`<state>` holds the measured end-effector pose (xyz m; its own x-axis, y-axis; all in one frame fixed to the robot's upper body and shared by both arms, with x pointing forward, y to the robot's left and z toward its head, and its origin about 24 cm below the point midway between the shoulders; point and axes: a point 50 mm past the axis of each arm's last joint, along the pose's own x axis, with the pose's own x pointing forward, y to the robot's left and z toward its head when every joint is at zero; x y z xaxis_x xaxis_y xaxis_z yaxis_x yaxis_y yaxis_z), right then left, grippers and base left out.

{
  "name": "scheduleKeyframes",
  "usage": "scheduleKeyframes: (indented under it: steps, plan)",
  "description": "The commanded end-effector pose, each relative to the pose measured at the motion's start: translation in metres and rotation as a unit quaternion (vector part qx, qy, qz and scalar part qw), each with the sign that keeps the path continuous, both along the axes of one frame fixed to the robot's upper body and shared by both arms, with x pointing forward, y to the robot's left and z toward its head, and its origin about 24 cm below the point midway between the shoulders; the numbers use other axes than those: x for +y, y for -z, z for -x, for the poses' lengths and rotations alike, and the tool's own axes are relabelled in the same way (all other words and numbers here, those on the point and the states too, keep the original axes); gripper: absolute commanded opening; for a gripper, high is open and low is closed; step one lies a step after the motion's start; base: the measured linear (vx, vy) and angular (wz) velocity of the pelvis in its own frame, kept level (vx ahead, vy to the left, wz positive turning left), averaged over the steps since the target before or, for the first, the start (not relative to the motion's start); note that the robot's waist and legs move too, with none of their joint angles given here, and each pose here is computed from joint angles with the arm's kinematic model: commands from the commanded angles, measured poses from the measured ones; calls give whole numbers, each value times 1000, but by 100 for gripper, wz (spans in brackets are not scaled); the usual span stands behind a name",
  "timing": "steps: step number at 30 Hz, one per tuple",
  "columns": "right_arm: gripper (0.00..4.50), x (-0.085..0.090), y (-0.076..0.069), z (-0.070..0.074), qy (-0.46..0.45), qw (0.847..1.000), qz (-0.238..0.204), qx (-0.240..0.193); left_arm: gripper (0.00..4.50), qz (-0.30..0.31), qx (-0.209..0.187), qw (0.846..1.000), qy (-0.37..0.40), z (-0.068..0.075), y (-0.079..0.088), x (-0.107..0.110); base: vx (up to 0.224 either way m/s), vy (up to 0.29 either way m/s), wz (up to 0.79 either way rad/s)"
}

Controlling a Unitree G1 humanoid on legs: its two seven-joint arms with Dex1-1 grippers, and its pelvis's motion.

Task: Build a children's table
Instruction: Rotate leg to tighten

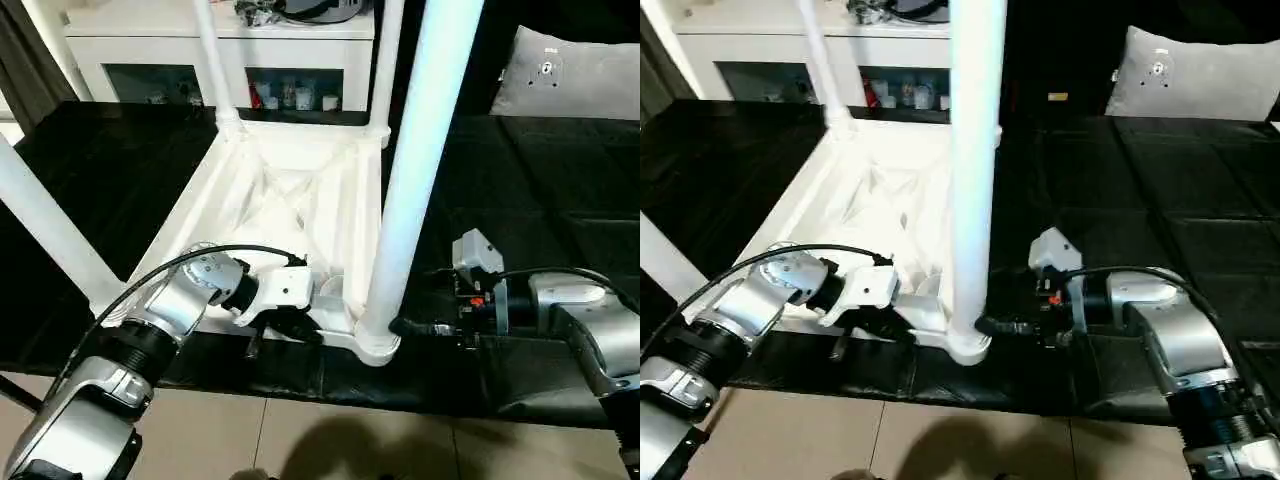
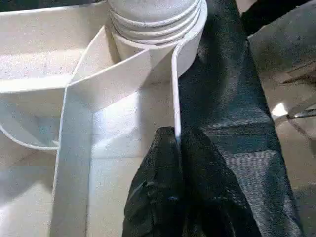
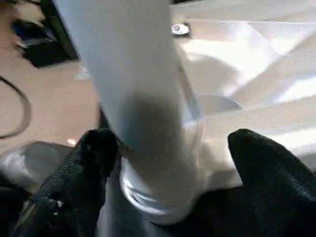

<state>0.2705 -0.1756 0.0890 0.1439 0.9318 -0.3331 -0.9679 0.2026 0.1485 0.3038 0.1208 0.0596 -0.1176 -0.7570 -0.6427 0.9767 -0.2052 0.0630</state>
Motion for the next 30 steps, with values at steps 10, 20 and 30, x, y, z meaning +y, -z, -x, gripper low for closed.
scheduleKeyframes:
  steps: [10, 20, 30]
  plan:
    - [278, 14, 2, 3, -39, 998, -29, 28, 0, -8, 0, 998, 57, 6, -2, -8, 0, 0, 0]
    - [210, 25, 4, 4, -18, 998, -45, 42, 0, 8, 1, 1000, 25, 4, -1, -10, 0, 0, 0]
    - [195, 64, 24, -31, 259, 966, -17, 16, 0, 89, -33, 977, -191, -21, -10, -64, 0, 0, 0]
